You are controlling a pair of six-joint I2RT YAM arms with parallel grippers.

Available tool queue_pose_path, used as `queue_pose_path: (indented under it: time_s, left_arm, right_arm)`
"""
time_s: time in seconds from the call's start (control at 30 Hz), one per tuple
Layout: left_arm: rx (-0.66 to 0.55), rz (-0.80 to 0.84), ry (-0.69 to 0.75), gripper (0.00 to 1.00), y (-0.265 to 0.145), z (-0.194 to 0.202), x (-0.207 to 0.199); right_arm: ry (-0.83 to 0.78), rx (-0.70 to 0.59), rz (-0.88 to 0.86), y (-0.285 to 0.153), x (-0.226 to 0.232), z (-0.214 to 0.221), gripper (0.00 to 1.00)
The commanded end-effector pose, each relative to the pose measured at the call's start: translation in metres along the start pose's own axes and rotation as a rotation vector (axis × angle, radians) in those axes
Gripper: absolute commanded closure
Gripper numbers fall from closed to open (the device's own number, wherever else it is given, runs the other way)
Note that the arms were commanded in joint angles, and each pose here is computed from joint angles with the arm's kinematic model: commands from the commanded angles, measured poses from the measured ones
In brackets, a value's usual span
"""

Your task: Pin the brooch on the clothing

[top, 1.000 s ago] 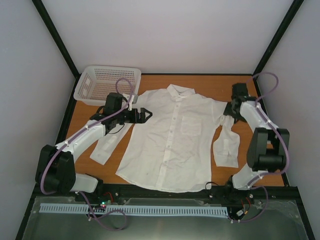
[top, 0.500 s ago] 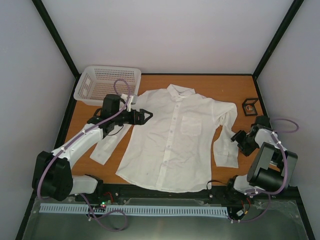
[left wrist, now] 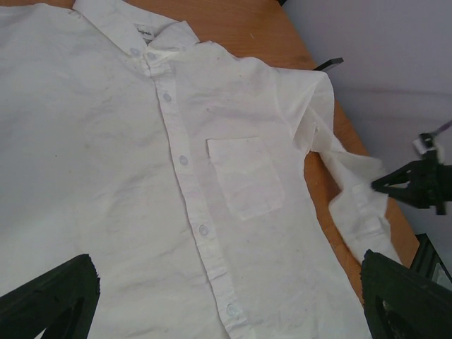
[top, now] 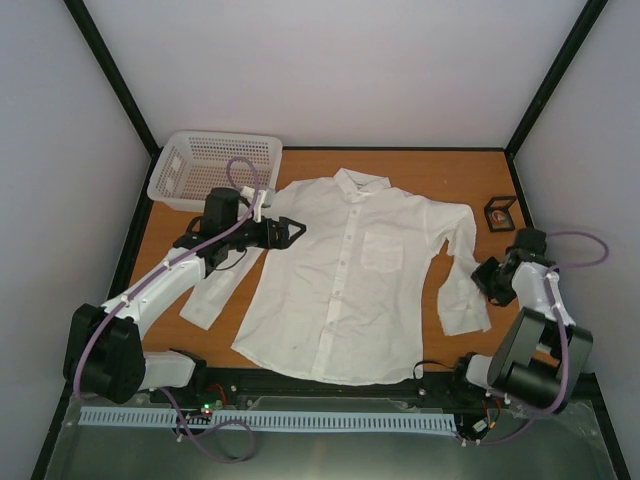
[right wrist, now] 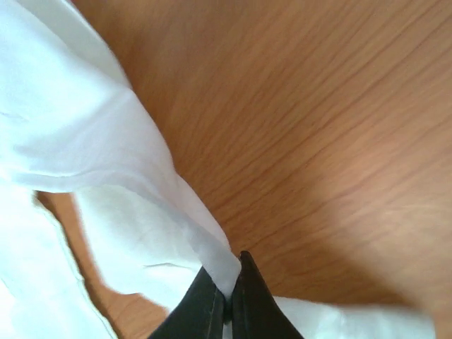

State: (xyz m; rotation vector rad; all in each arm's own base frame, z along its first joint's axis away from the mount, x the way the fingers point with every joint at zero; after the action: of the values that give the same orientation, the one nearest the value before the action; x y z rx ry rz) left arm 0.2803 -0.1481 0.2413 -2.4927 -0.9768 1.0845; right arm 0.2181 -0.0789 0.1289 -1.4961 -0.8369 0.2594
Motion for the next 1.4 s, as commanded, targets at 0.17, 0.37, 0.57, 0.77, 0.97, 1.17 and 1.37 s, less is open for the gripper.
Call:
queue_pose_path:
  time_s: [0.17,0.37,0.57,0.77,0.97,1.17,1.37]
  left_arm:
    - [-0.035,0.004,0.006,0.00,-0.007,-0.007,0.000]
    - [-0.032,0.003,0.001,0.00,-0.006,-0.006,0.002]
    - [-0.034,-0.005,0.001,0.00,-0.006,-0.007,0.004]
    - [-0.031,0.000,-0.003,0.00,-0.005,-0.007,0.005]
    - [-0.033,-0.012,0.000,0.00,-0.006,-0.007,0.006]
    - [-0.034,-0.015,0.002,0.00,-0.007,-0.007,0.006]
    - [-0.027,0.003,-0.005,0.00,-0.005,-0.005,0.006]
  right_arm:
    - [-0.050,-0.361,0.411,-0.104,0.010,-0.019,0.97]
    - [-0.264,-0.309,0.512,-0.078,0.055,0.039,0.97]
    - [-0.675,0.128,-0.008,-0.043,0.138,0.184,0.40]
    - [-0.556,0.011,-0.191,-0.078,0.130,0.132,0.31]
    - [-0.313,-0.133,0.004,-0.068,0.078,0.061,0.34]
    - [-0.234,-0.051,0.098,-0.027,0.054,0.043,0.48]
    - [-0.228,0.043,0.133,0.016,0.050,0.038,0.54]
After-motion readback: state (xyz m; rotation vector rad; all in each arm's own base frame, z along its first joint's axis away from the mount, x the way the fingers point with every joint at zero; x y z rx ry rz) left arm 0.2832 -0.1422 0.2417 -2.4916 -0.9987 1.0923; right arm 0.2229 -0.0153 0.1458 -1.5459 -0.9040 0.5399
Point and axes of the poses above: each gripper's point midway between its finger pads, its own y axis out along the fingers, its own x axis along the line the jaws close on, z = x × y, the point moved 9 cm from there along -y, back along the fingers, and after that the axes turned 2 degrees about y, right-handed, at the moved point
